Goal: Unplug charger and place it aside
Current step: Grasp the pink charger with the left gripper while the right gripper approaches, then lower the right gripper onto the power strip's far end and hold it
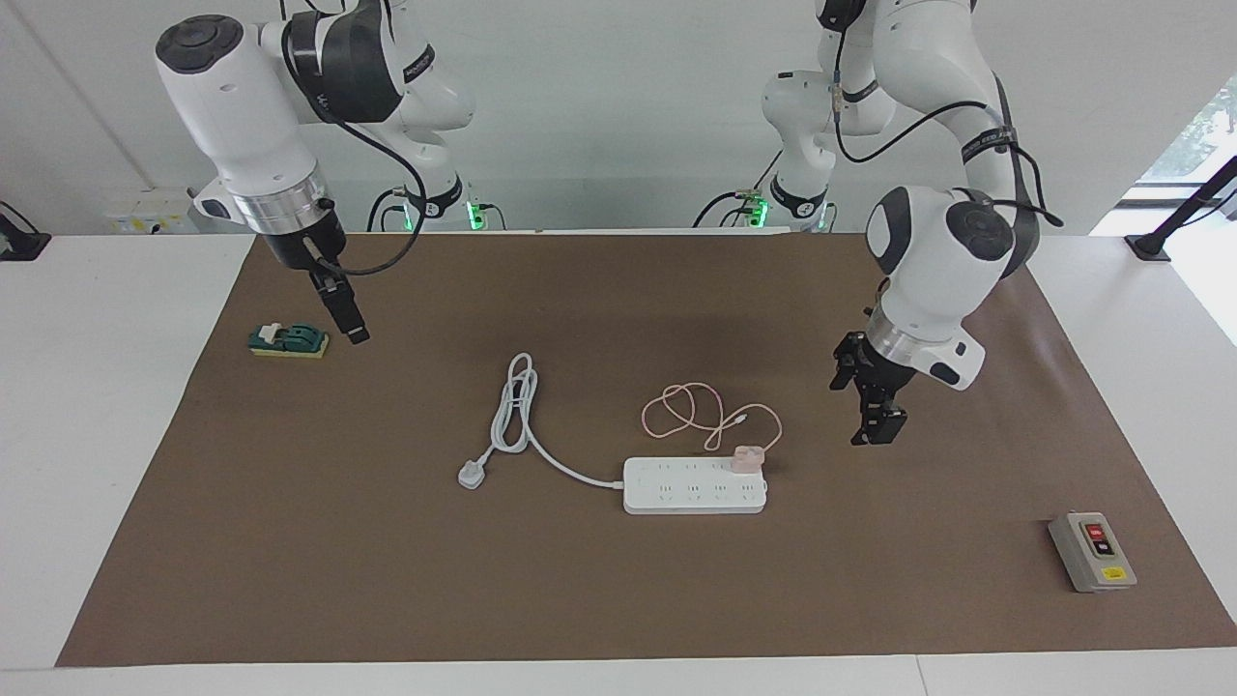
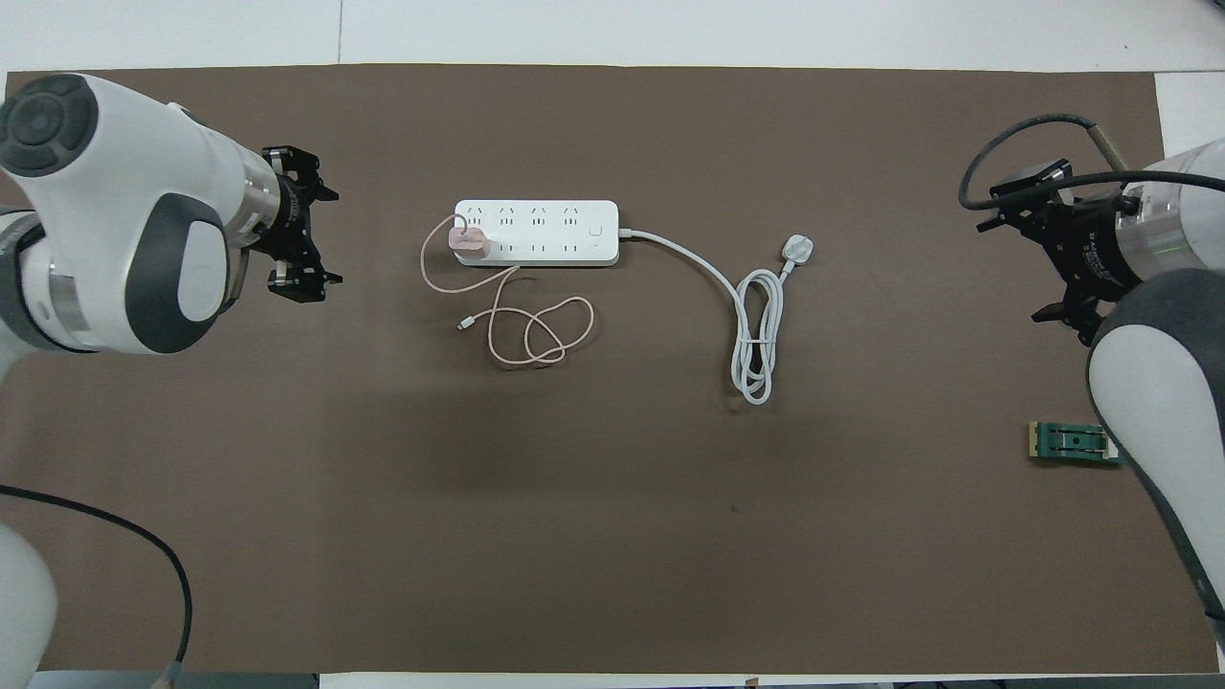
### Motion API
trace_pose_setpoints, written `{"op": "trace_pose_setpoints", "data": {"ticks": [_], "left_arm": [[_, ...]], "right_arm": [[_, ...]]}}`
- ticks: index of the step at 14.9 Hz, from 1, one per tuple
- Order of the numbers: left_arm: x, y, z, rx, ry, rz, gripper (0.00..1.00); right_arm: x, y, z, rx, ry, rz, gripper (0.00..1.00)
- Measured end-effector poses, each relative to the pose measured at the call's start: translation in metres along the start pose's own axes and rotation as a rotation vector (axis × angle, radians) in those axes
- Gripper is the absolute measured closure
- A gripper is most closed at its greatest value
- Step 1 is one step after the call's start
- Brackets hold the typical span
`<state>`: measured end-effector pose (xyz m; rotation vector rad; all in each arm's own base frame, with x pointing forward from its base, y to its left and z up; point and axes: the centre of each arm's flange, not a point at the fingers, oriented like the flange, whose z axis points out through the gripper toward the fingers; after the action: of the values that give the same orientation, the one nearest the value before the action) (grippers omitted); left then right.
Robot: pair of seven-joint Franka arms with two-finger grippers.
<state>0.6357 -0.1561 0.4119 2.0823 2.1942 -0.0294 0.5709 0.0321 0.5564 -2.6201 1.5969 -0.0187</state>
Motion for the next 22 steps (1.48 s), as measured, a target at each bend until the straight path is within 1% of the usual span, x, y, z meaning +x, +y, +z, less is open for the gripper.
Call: {"op": "trace_pose_setpoints", "data": {"ticks": [2, 4, 6, 8, 10, 11, 13, 15, 19, 22], "left_arm": [[-0.015, 0.013, 0.02, 0.007, 0.001, -0.091, 0.0], [-0.026, 0.03, 0.032, -0.003, -0.002, -0.145, 0.0], [-0.033, 0.036, 0.048, 0.001, 0.0, -0.16, 0.0], [-0.046, 0.035, 0.06, -0.001, -0.001, -0.15, 0.0], [-0.061, 0.033, 0.065, -0.025, -0.011, -0.144, 0.0], [-0.066, 0.033, 0.065, -0.036, -0.016, -0.14, 0.0], [-0.074, 0.03, 0.069, -0.038, -0.017, -0.13, 0.0], [-0.077, 0.027, 0.072, -0.034, -0.011, -0.124, 0.0], [-0.086, 0.017, 0.082, -0.017, -0.005, -0.108, 0.0], [-0.102, 0.004, 0.096, -0.013, -0.005, -0.083, 0.0]], "right_arm": [[0.004, -0.011, 0.004, -0.029, -0.043, 0.057, 0.0], [0.001, -0.033, 0.005, -0.043, -0.078, 0.109, 0.0], [-0.006, -0.061, 0.008, -0.042, -0.089, 0.154, 0.0], [-0.018, -0.089, 0.019, -0.042, -0.097, 0.195, 0.0], [-0.033, -0.112, 0.035, -0.044, -0.108, 0.239, 0.0], [-0.04, -0.123, 0.044, -0.033, -0.129, 0.269, 0.0], [-0.046, -0.137, 0.068, -0.029, -0.18, 0.346, 0.0], [-0.052, -0.152, 0.089, -0.006, -0.198, 0.407, 0.0], [-0.082, -0.18, 0.124, 0.051, -0.28, 0.443, 0.0], [-0.092, -0.194, 0.148, 0.096, -0.333, 0.468, 0.0]]}}
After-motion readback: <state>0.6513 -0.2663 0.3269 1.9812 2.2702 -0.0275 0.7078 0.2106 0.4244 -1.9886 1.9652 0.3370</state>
